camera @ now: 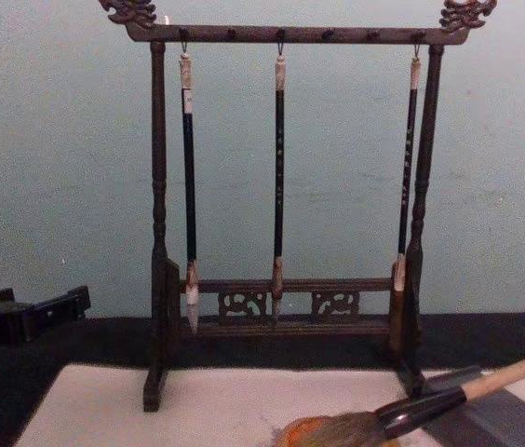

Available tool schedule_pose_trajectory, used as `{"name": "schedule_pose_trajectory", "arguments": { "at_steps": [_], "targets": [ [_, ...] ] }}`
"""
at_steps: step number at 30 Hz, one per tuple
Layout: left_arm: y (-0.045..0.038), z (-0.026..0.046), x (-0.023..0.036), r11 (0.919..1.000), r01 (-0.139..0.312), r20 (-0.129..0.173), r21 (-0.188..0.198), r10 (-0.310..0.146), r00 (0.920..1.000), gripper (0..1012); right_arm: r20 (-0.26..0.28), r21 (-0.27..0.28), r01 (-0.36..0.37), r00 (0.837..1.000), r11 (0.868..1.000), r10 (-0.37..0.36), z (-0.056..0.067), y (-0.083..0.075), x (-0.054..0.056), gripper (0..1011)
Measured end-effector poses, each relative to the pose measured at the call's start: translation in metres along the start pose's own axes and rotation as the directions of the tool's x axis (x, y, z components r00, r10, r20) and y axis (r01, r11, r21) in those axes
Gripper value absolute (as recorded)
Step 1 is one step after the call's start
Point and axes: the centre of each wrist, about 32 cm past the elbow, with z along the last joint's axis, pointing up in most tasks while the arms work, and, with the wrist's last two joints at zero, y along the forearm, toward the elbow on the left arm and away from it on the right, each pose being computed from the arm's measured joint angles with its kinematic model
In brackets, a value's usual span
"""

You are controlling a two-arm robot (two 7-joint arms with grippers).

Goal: Pick up the brush from the inkstone, write on the paper, then place the brush back to its original position.

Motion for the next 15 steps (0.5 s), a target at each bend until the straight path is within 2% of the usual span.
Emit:
{"name": "schedule_pose_trajectory", "arguments": {
  "at_steps": [6, 10, 12, 13, 15],
  "targets": [
    [0.0000, 0.0000, 0.0000, 1.0000, 0.000, 0.000, 0.000, 0.000, 1.0000, 1002, 0.090, 0.020, 0.031, 0.995, 0.999, -0.033, 0.001, -0.009, -0.006, 1008],
    [0.0000, 0.0000, 0.0000, 1.0000, 0.000, 0.000, 0.000, 0.000, 1.0000, 1002, 0.131, 0.030, 0.052, 0.990, 0.998, -0.055, 0.002, -0.014, -0.009, 1008],
    [0.0000, 0.0000, 0.0000, 1.0000, 0.000, 0.000, 0.000, 0.000, 1.0000, 1002, 0.179, 0.044, 0.071, 0.981, 0.997, -0.077, 0.001, -0.019, -0.012, 1008],
    [0.0000, 0.0000, 0.0000, 1.0000, 0.000, 0.000, 0.000, 0.000, 1.0000, 1002, 0.179, 0.044, 0.071, 0.981, 0.997, -0.077, 0.001, -0.019, -0.012, 1008],
    [0.0000, 0.0000, 0.0000, 1.0000, 0.000, 0.000, 0.000, 0.000, 1.0000, 1000, 0.229, 0.057, 0.086, 0.969, 0.995, -0.097, -0.001, -0.023, -0.016, 1008]
  ]
}}
